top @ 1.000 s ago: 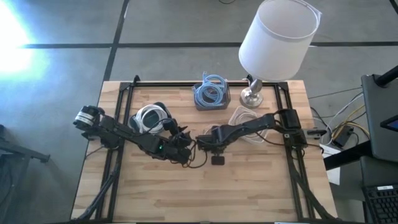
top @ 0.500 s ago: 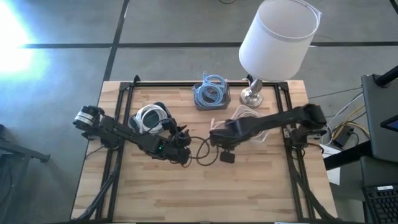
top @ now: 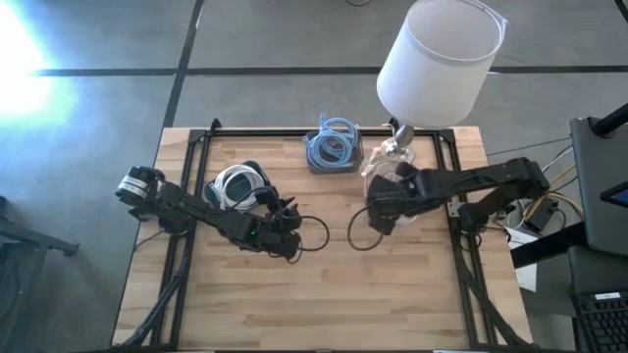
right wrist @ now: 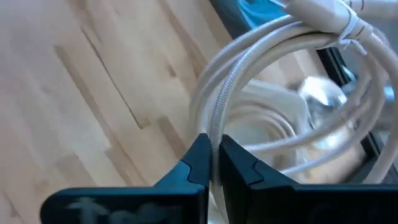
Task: Sort HDMI cables
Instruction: Put the light brown HDMI cable into the white bin
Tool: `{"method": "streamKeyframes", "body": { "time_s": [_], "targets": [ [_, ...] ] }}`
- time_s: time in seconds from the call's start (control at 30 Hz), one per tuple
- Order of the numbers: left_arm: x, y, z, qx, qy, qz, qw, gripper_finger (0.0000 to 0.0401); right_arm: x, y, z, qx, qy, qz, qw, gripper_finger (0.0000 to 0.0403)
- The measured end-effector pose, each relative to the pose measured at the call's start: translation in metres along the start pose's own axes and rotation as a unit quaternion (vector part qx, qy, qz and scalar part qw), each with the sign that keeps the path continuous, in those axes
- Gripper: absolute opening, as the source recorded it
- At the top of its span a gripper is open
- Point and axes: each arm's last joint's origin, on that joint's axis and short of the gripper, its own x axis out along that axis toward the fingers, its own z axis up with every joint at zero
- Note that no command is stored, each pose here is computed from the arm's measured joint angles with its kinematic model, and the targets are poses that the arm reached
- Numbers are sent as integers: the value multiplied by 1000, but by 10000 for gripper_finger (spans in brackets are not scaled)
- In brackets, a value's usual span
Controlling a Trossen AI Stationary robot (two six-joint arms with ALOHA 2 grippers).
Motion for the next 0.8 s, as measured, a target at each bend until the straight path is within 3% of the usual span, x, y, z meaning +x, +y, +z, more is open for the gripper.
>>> {"method": "streamKeyframes", "body": {
  "time_s": [0.3,0.8],
  "targets": [
    [0,0,0,-1,0,0,1000,106,-4,-15,-18,87,54,-48,994,13],
    [0,0,0,-9,-1,0,1000,106,77,10,-50,83,161,-173,968,27]
  ]
}}
